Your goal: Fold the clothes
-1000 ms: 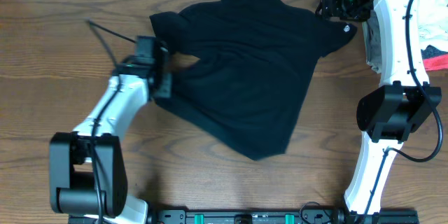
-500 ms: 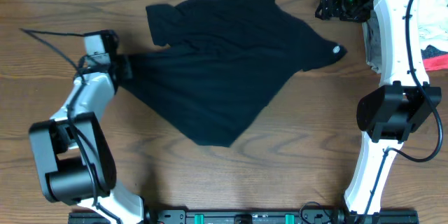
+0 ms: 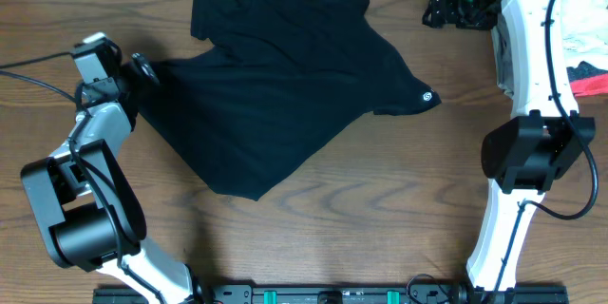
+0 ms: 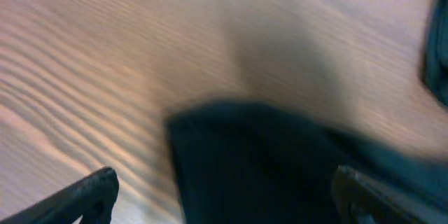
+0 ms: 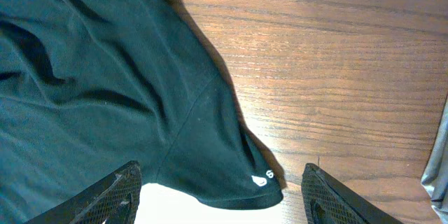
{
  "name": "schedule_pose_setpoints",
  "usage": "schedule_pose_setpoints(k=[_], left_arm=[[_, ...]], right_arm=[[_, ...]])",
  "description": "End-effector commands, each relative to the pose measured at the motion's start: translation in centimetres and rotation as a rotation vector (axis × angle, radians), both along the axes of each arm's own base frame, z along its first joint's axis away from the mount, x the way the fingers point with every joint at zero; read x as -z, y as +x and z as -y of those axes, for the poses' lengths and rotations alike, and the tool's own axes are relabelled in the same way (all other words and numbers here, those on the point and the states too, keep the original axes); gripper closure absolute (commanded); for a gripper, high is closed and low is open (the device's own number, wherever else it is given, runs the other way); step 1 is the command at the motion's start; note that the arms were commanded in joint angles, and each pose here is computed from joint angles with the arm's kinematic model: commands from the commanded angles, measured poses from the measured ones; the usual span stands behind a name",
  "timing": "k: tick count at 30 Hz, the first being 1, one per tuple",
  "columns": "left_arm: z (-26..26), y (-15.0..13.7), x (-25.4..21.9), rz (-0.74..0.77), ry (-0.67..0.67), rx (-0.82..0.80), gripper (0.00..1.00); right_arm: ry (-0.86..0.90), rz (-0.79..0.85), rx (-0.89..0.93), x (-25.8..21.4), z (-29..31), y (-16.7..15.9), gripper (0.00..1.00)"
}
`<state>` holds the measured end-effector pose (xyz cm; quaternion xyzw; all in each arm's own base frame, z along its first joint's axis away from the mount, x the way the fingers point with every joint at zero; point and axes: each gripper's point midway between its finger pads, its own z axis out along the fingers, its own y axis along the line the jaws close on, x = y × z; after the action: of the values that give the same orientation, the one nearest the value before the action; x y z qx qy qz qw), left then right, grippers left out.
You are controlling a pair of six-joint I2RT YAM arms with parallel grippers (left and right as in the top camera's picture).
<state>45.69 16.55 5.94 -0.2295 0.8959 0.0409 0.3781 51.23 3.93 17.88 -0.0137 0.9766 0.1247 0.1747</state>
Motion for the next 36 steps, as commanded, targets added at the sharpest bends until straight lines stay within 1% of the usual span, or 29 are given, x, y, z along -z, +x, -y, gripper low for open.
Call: schedule_pose_setpoints(k=[1, 4, 5, 7, 9, 12, 14, 15, 17, 19, 23, 28, 30, 32, 34, 36], left_arm=[[3.9, -0.5, -1.2, 0.009, -0.213, 0.069, 0.02], [8.0, -4.2, -0.2, -0.133, -0.459, 0.077, 0.02], [9.1, -5.3, 0.0, -0.173, -0.516, 0.093, 0.02], [11.2, -7.5, 0.4, -0.271, -0.59, 0.107, 0.02], [12.8, -9.8, 0.9, -0.374, -0.61, 0.13, 0.02], [14.7, -12.5, 1.6, -0.509, -0.585, 0.189, 0.02], [15.4, -14.2, 2.1, -0.599, -0.535, 0.19, 0.02], [15.6, -15.1, 2.5, -0.653, -0.488, 0.187, 0.02], [16.0, -16.5, 3.0, -0.728, -0.418, 0.197, 0.01], [16.7, -17.6, 3.3, -0.779, -0.379, 0.214, 0.01], [17.8, -19.5, 4.3, -0.85, -0.337, 0.2, 0.13], [17.8, -22.1, 5.9, -0.915, -0.34, 0.109, 0.16], [17.8, -23.0, 6.7, -0.926, -0.348, 0.088, 0.2], [17.8, -23.4, 7.4, -0.921, -0.351, 0.079, 0.24], [17.8, -23.3, 7.7, -0.911, -0.354, 0.067, 0.32], [17.8, -23.2, 7.7, -0.906, -0.354, 0.064, 0.44]], right_arm=[[-0.008, -0.002, -0.022, 0.1, -0.4, -0.1, 0.28], [-0.01, -0.005, -0.022, 0.2, -0.4, -0.2, 0.28], [-0.012, -0.005, -0.021, 0.2, -0.3, -0.1, 0.28], [-0.012, -0.002, -0.02, 0.2, -0.3, -0.1, 0.28], [-0.012, 0.0, -0.021, 0.1, -0.3, 0.0, 0.28], [-0.012, 0.001, -0.021, 0.1, -0.3, 0.0, 0.28], [-0.012, 0.004, -0.021, 0.1, -0.3, 0.1, 0.27], [-0.012, 0.006, -0.021, 0.1, -0.3, 0.1, 0.27], [-0.012, 0.007, -0.021, 0.1, -0.3, 0.1, 0.27], [-0.012, 0.006, -0.021, 0.1, -0.3, 0.1, 0.27], [-0.012, 0.005, -0.021, 0.1, -0.3, 0.1, 0.27], [-0.012, -0.001, -0.021, 0.3, -0.3, 0.0, 0.27], [-0.011, -0.001, -0.021, 0.4, -0.3, 0.0, 0.27], [-0.011, 0.001, -0.021, 0.4, -0.3, 0.1, 0.27], [-0.011, 0.003, -0.021, 0.4, -0.3, 0.2, 0.27], [-0.011, 0.003, -0.021, 0.4, -0.3, 0.2, 0.27]])
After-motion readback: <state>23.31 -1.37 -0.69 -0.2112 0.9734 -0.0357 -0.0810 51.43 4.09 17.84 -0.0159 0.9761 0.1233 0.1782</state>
